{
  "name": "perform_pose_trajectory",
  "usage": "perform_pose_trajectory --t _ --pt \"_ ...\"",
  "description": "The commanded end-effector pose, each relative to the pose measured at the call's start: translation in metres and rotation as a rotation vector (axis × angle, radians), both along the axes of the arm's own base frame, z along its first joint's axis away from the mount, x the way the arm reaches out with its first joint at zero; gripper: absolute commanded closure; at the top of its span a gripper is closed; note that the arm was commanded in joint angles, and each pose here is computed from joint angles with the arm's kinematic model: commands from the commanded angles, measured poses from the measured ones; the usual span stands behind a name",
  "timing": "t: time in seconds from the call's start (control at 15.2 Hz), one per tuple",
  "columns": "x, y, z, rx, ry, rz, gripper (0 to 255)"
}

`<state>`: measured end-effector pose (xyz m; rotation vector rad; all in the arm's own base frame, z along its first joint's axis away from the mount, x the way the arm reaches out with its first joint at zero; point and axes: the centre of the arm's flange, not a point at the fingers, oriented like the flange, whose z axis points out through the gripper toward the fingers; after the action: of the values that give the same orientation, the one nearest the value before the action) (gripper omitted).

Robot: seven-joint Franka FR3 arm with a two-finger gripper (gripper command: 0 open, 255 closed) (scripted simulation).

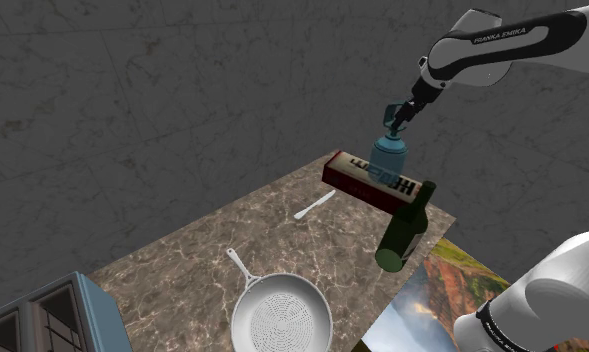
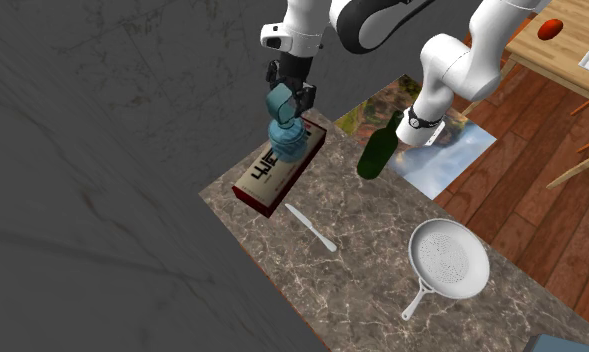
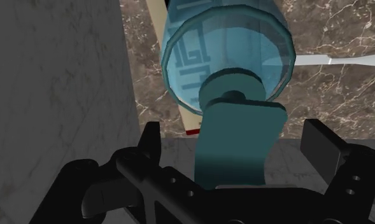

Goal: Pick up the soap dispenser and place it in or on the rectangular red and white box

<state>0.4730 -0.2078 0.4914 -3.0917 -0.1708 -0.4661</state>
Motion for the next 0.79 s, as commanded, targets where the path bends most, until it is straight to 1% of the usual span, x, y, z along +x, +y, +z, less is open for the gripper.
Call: perform_pose_trajectory --t 0.0,0.2,0.73 --pt "-0.004 0.000 0.013 0.000 0.000 0.000 0" --pt "-0.015 -0.001 0.048 0.000 0.000 0.000 0" --pt "-0.015 -0.001 0.048 0.000 0.000 0.000 0"
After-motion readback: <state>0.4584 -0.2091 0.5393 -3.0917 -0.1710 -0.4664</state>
